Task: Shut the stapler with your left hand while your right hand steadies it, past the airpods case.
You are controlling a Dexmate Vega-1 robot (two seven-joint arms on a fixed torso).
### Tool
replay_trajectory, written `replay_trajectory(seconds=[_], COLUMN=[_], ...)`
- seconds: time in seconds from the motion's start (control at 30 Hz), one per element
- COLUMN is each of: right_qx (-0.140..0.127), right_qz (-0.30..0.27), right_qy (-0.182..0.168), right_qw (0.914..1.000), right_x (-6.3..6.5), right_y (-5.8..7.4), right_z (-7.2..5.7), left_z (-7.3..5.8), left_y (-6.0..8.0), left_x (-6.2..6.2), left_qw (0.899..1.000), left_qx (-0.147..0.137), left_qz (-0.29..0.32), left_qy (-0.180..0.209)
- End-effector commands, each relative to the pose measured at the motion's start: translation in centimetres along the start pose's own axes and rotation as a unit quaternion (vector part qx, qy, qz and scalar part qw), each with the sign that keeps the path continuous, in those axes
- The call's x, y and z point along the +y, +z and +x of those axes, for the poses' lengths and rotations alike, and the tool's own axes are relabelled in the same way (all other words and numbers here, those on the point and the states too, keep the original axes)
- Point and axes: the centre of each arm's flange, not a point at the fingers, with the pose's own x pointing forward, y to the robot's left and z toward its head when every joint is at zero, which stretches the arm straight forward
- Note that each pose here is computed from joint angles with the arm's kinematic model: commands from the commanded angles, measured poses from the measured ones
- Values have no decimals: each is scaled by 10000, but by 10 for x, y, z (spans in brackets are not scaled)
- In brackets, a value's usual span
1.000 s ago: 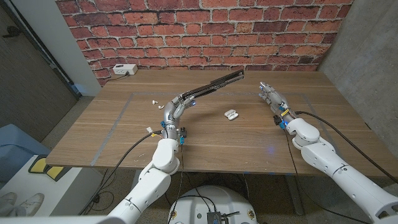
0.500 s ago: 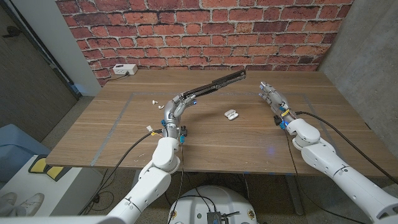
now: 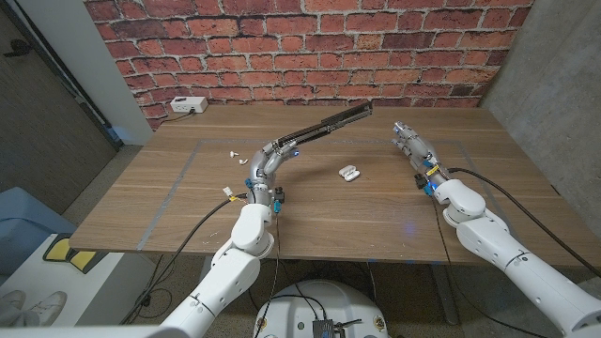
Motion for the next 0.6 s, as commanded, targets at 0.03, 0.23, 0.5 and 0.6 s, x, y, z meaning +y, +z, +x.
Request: replay_trajectory(seconds=[0.03, 0.23, 0.5, 0.6], right_qx=[-148, -191, -252, -291], right_qz=[-86, -230, -461, -592], right_qy=[64, 97, 144, 173], right_qw=[9998, 9995, 9985, 9977], right_x=[-1, -1, -1, 1], right_y=[10, 17, 23, 25], right_z=[-3, -1, 2, 2], left_z=[11, 16, 20, 22], left_y=[2, -1, -4, -6], left_x=[-5, -4, -2, -1], left_qw=[9996, 9989, 9975, 9969], left_qx=[243, 389, 547, 598], left_qz=[-120, -187, -362, -421], left_qy=[-119, -188, -272, -282])
